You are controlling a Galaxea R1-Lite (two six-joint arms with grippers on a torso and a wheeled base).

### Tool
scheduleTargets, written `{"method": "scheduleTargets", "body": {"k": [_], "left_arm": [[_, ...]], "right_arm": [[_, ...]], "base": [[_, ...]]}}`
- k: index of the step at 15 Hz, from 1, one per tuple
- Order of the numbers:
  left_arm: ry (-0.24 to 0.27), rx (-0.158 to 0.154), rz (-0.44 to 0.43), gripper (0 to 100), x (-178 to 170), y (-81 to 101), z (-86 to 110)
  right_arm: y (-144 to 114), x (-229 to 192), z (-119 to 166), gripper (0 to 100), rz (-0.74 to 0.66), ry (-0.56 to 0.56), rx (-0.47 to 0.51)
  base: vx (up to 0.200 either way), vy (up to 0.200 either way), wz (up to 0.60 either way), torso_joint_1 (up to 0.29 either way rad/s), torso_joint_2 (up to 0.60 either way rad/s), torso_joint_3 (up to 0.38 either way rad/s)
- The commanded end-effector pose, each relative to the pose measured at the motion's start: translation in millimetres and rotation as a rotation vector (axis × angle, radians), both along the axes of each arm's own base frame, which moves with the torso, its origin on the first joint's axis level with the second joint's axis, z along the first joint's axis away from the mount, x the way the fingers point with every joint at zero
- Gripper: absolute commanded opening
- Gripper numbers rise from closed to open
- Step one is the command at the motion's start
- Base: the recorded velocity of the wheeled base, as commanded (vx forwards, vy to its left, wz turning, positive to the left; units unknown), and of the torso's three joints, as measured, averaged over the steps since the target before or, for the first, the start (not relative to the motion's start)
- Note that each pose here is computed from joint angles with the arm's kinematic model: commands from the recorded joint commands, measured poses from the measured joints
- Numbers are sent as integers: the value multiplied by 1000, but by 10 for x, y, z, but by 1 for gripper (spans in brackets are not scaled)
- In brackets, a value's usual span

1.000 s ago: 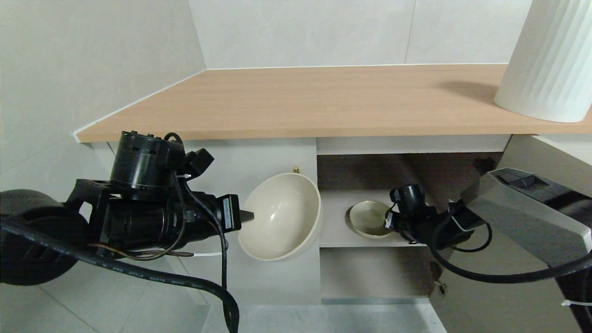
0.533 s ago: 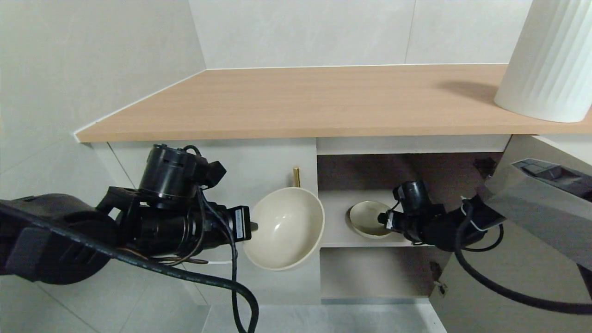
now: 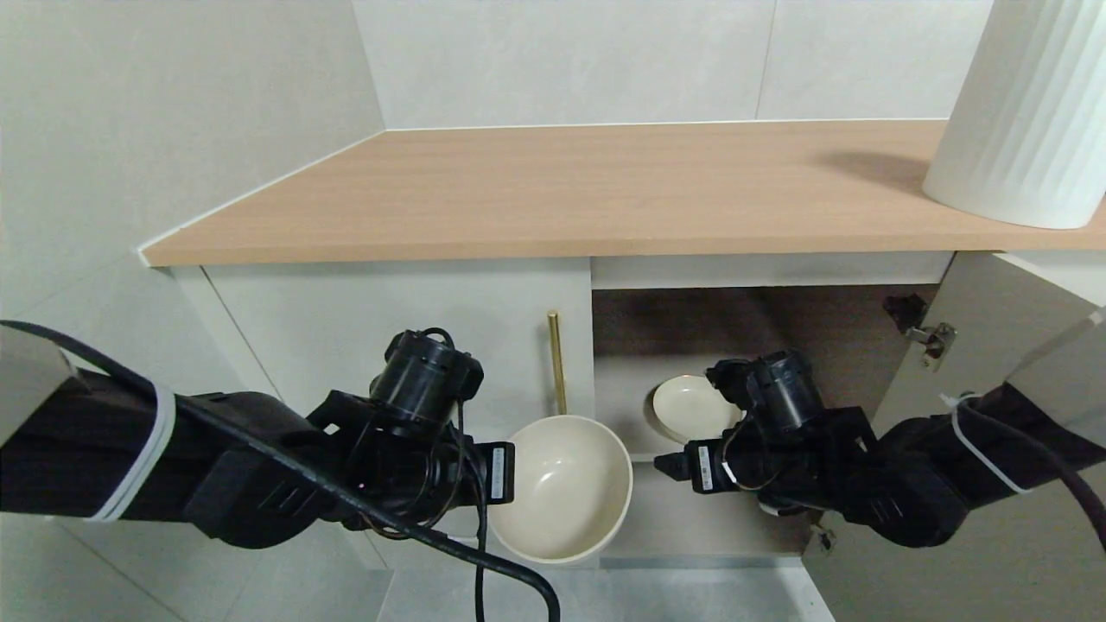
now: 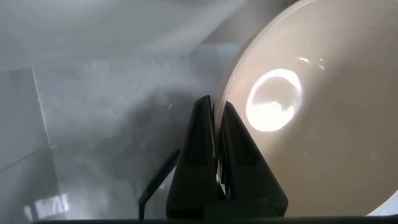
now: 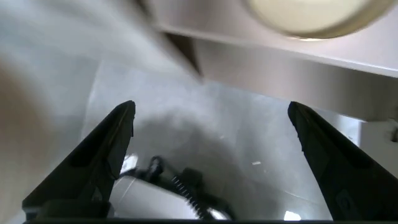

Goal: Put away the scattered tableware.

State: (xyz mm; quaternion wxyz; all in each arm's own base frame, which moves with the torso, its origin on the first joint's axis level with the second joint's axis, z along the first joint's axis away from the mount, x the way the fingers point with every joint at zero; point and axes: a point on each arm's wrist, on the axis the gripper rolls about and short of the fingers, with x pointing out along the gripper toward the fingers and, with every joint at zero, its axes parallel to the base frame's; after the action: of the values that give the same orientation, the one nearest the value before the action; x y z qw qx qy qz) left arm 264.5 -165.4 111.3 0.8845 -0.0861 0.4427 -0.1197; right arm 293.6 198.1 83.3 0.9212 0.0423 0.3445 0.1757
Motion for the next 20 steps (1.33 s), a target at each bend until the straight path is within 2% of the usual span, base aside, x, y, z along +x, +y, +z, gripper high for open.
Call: {"method": "scheduleTargets", "body": {"k": [1, 3, 5, 7, 8, 15, 19, 20], "left_arm": [[55, 36, -14, 0, 11, -72, -195], [71, 48, -18, 0, 15, -92, -248], [87, 101, -13, 0, 21, -157, -376], [79, 141, 8, 0, 34, -178, -429], [76, 150, 12, 0, 34, -181, -439], [31, 122, -17, 0, -57, -243, -277], [39, 127, -17, 0, -54, -245, -305], [40, 128, -17, 0, -53, -245, -310]], "right_arm": [[73, -181, 143, 100, 50, -23, 19], [87, -215, 155, 100, 60, -25, 20], [158, -299, 133, 100, 100, -12, 21], [230, -386, 86, 100, 142, 7, 16], [262, -413, 81, 100, 153, 9, 16], [381, -418, -137, 100, 172, 48, -24], [386, -398, -150, 100, 166, 45, -20], [386, -398, -150, 0, 166, 45, -20]], "base": [[0, 0, 0, 0, 0, 0], [0, 0, 0, 0, 0, 0], [0, 0, 0, 0, 0, 0], [0, 0, 0, 0, 0, 0], [0, 0, 0, 0, 0, 0], [0, 0, 0, 0, 0, 0], [0, 0, 0, 0, 0, 0], [0, 0, 0, 0, 0, 0]]}}
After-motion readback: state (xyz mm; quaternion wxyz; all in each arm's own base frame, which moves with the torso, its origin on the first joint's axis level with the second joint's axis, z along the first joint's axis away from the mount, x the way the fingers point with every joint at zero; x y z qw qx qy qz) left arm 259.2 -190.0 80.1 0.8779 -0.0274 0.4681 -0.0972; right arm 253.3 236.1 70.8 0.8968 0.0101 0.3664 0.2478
